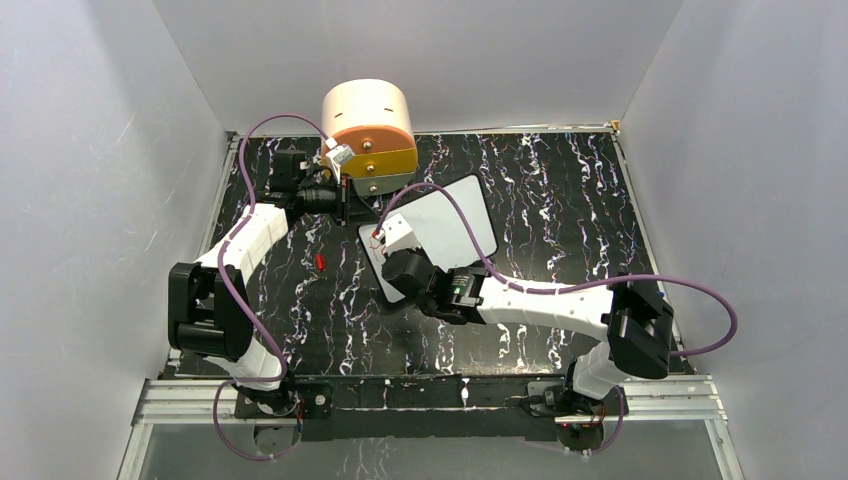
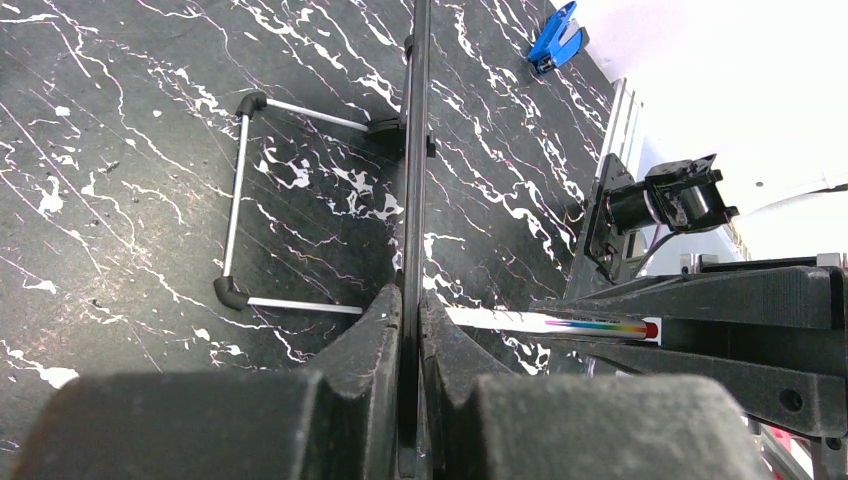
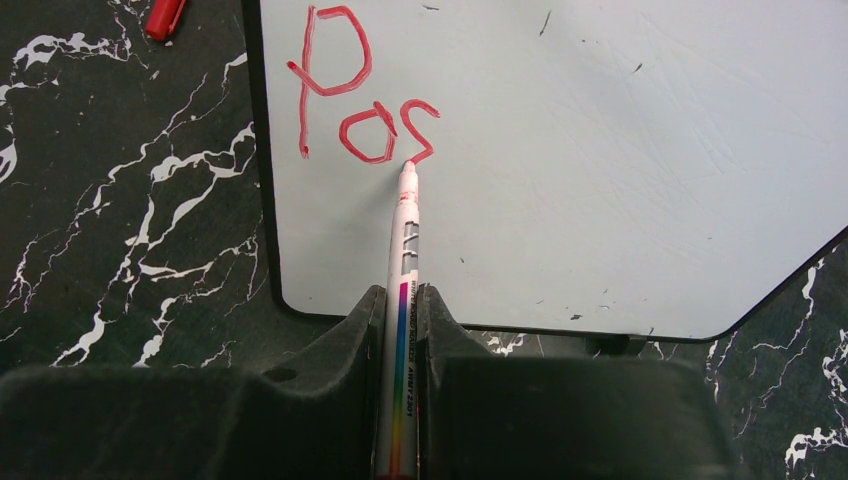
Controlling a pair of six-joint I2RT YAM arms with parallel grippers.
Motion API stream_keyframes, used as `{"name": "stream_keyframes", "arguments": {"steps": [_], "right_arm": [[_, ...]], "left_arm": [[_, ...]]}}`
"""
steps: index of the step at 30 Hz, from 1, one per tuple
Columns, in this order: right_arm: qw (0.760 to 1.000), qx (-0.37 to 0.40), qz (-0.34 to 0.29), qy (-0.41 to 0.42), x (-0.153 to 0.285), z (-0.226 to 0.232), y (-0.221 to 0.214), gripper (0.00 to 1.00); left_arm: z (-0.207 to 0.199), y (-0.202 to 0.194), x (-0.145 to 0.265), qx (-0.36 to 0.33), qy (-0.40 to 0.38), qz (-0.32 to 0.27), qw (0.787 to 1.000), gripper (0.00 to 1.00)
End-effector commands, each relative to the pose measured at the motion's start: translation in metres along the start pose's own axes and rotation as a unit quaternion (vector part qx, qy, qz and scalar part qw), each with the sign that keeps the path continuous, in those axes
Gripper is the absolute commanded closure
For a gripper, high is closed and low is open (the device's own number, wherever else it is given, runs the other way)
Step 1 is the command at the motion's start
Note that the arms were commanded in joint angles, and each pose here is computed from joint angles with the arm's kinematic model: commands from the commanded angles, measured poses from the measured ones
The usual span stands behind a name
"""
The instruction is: Write a sentence on the whiteboard
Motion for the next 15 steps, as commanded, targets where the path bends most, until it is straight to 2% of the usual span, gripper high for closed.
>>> {"name": "stream_keyframes", "arguments": {"steps": [1,15], "right_arm": [[0.999,-0.033,-0.037,0.008,0.004,0.001,0.028,1.00],[0.996,-0.046,-0.079,-0.019,0.017,-0.019,0.042,1.00]], "left_arm": [[0.008,-0.019,-0.003,0.026,0.019,0.025,0.999,1.00],[0.009,-0.020,-0.003,0.025,0.023,0.026,0.999,1.00]]}}
Point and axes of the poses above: each gripper's point midway between its finger pads, its own x axis back along the fingers, its own z axis along the line the jaws close on, y = z × x, the point moved 2 cm from there along x, back along the fingers, and after that the axes turned 2 degrees about -x, right-handed, at the moved point
